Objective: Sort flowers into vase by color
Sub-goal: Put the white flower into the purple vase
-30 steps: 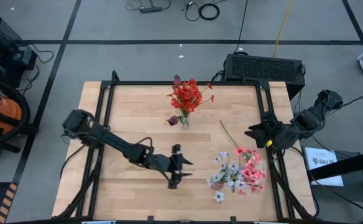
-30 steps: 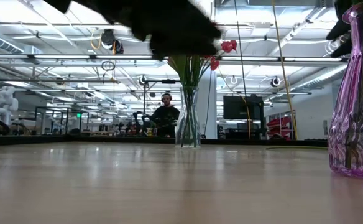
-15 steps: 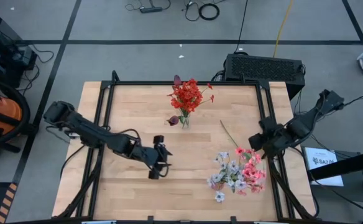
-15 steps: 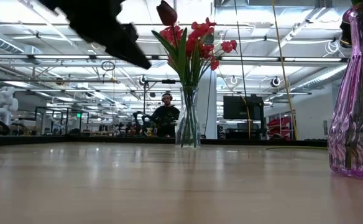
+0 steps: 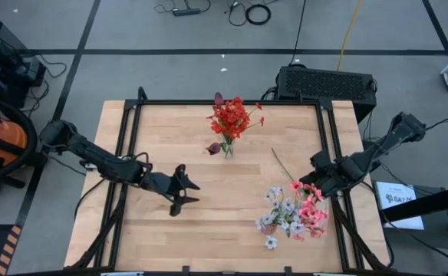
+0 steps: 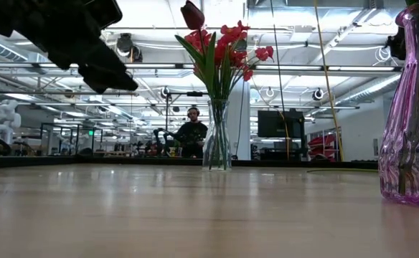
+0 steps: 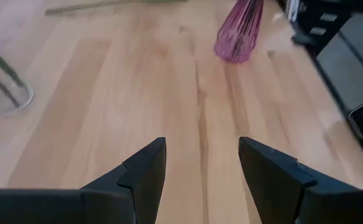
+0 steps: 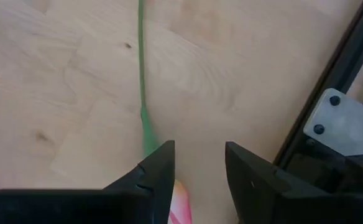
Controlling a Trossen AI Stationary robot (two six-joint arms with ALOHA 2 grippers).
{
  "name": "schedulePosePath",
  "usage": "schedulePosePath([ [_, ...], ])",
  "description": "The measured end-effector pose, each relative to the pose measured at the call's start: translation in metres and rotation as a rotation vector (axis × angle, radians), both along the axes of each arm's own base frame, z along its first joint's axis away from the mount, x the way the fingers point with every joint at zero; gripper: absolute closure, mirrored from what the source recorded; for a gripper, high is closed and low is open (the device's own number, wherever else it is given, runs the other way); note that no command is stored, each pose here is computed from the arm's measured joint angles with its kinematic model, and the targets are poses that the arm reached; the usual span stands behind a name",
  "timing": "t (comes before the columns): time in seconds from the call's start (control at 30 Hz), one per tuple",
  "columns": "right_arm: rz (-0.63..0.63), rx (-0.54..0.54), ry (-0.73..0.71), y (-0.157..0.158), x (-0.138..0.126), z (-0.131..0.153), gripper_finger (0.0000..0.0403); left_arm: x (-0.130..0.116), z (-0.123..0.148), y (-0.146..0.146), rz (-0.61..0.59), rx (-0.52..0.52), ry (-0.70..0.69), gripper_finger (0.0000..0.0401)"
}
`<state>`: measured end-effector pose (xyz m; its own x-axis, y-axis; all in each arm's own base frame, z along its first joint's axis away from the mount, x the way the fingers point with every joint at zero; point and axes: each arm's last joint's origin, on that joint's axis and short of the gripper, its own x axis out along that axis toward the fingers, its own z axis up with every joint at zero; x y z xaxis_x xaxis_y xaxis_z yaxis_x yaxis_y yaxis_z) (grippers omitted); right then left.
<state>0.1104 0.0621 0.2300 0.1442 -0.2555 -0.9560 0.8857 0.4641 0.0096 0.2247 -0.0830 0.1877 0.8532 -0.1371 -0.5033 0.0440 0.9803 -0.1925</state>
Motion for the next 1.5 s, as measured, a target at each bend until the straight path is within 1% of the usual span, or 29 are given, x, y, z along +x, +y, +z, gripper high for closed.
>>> schedulePosePath([
  [0.17,0.037,0.047,0.057,-0.002,0.005,-0.003,0.0242,0.003,0.005,-0.001,-0.001,-0.014,-0.055,0.0192],
  [0.27,0.017,0.051,0.072,-0.007,0.008,-0.005,0.0226,0.003,0.005,0.0,0.015,-0.004,-0.052,0.0192],
  [0.37,0.005,0.082,0.099,-0.014,0.012,-0.006,0.0213,0.003,0.005,0.001,0.05,0.016,-0.061,0.0192],
  [0.5,-0.023,0.107,0.118,-0.022,0.016,-0.007,0.0202,0.005,0.005,0.006,0.094,0.032,-0.067,0.0192],
  [0.67,-0.034,0.131,0.132,-0.026,0.019,-0.009,0.0191,0.006,0.005,0.009,0.109,0.033,-0.066,0.0192],
  [0.87,-0.023,0.167,0.189,-0.023,0.028,-0.016,0.0188,0.006,0.005,0.009,0.115,0.028,-0.066,0.0192],
  [0.9,-0.02,0.201,0.173,-0.02,0.032,-0.018,0.0189,0.006,0.005,0.009,0.115,0.028,-0.066,0.0192],
  [0.97,0.032,0.258,0.086,-0.016,0.045,-0.025,0.0191,0.006,0.005,0.009,0.116,0.027,-0.066,0.0192],
  [1.03,0.077,0.256,0.05,-0.013,0.053,-0.031,0.0192,0.006,0.005,0.009,0.117,0.026,-0.066,0.0192],
  [1.07,0.069,0.237,0.065,-0.014,0.055,-0.035,0.0192,0.006,0.005,0.009,0.117,0.027,-0.066,0.0192],
  [1.13,0.011,0.187,0.12,-0.017,0.055,-0.04,0.0192,0.006,0.005,0.009,0.117,0.027,-0.066,0.0192],
  [1.2,-0.024,0.166,0.181,-0.018,0.053,-0.044,0.0192,0.006,0.005,0.009,0.117,0.026,-0.065,0.0192],
  [1.27,-0.009,0.169,0.199,-0.017,0.055,-0.048,0.0192,0.006,0.005,0.009,0.117,0.027,-0.066,0.0192],
  [1.43,0.094,0.235,0.143,-0.011,0.07,-0.055,0.0193,0.006,0.005,0.009,0.117,0.026,-0.066,0.0192],
  [1.5,0.09,0.228,0.178,-0.011,0.071,-0.059,0.0193,0.006,0.005,0.009,0.117,0.024,-0.07,0.0192],
])
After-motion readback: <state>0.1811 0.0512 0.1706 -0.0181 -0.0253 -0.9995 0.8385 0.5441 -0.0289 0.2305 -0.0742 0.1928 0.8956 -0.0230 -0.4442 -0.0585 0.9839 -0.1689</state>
